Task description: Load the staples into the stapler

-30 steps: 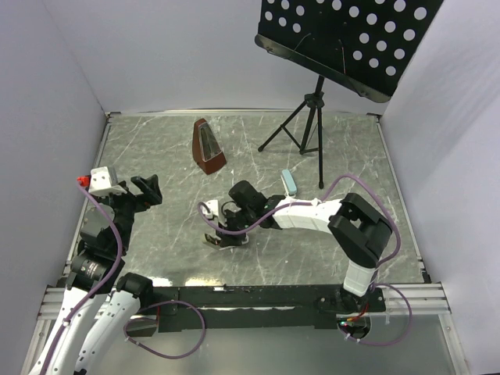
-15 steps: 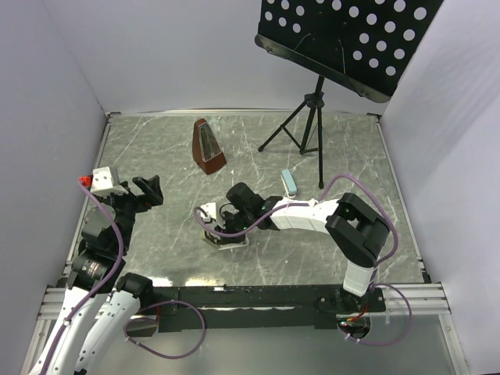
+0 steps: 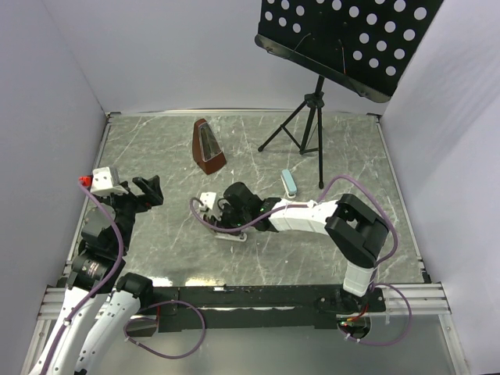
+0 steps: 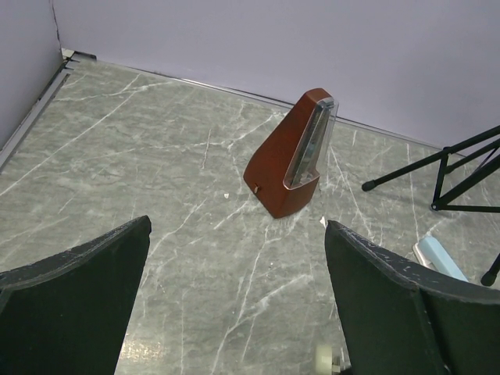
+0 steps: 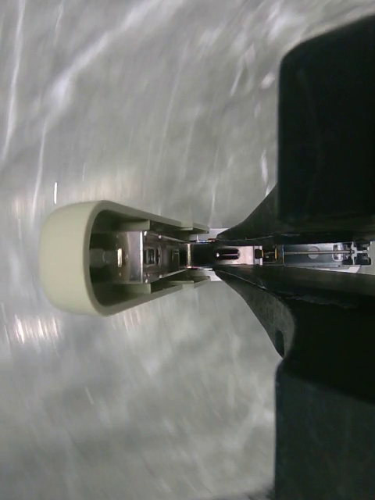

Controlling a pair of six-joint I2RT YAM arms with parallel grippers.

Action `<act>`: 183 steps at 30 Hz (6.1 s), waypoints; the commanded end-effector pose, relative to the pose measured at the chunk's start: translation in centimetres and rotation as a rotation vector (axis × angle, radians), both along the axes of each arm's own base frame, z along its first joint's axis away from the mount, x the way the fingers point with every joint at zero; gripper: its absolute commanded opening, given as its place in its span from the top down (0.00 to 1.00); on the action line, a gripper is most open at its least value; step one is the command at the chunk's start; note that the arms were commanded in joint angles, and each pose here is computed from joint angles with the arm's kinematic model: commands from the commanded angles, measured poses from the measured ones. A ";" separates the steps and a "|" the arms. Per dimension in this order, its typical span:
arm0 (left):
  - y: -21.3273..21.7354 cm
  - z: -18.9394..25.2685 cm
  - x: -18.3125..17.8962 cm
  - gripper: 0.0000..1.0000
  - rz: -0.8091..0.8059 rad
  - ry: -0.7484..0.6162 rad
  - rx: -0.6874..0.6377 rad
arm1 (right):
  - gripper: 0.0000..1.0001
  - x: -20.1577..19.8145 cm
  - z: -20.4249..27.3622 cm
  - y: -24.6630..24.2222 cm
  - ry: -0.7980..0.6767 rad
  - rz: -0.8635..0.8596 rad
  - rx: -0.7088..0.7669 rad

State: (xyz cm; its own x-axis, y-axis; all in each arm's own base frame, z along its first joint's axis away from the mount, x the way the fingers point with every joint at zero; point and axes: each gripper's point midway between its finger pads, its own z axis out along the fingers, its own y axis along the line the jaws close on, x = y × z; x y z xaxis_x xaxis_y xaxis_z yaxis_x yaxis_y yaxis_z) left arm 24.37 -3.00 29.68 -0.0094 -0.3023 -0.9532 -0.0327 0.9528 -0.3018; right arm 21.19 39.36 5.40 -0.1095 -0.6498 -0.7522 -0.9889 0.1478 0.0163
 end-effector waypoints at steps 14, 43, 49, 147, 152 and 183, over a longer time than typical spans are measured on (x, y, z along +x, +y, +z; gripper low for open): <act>0.0 1.4 -0.1 0.03 -0.001 -0.057 -0.023 | 1.00 7.8 3.3 2.1 -0.045 -0.738 0.167; -0.1 1.6 -0.3 0.03 -0.016 -0.067 -0.025 | 0.59 7.0 5.2 3.3 -0.113 -0.773 0.219; -0.1 1.6 -0.4 0.03 -0.013 -0.069 -0.025 | 0.39 6.8 8.6 2.0 -0.121 -0.792 0.282; -0.3 1.7 -0.4 0.03 -0.028 -0.073 -0.022 | 0.67 9.4 -1.6 -8.8 0.215 -0.969 -0.347; -0.4 1.7 -0.4 0.03 -0.030 -0.075 -0.022 | 0.67 9.4 -1.8 -8.6 0.223 -0.966 -0.346; -0.4 1.6 -0.4 0.03 -0.030 -0.070 -0.021 | 0.81 9.4 -1.0 -8.8 0.203 -0.972 -0.323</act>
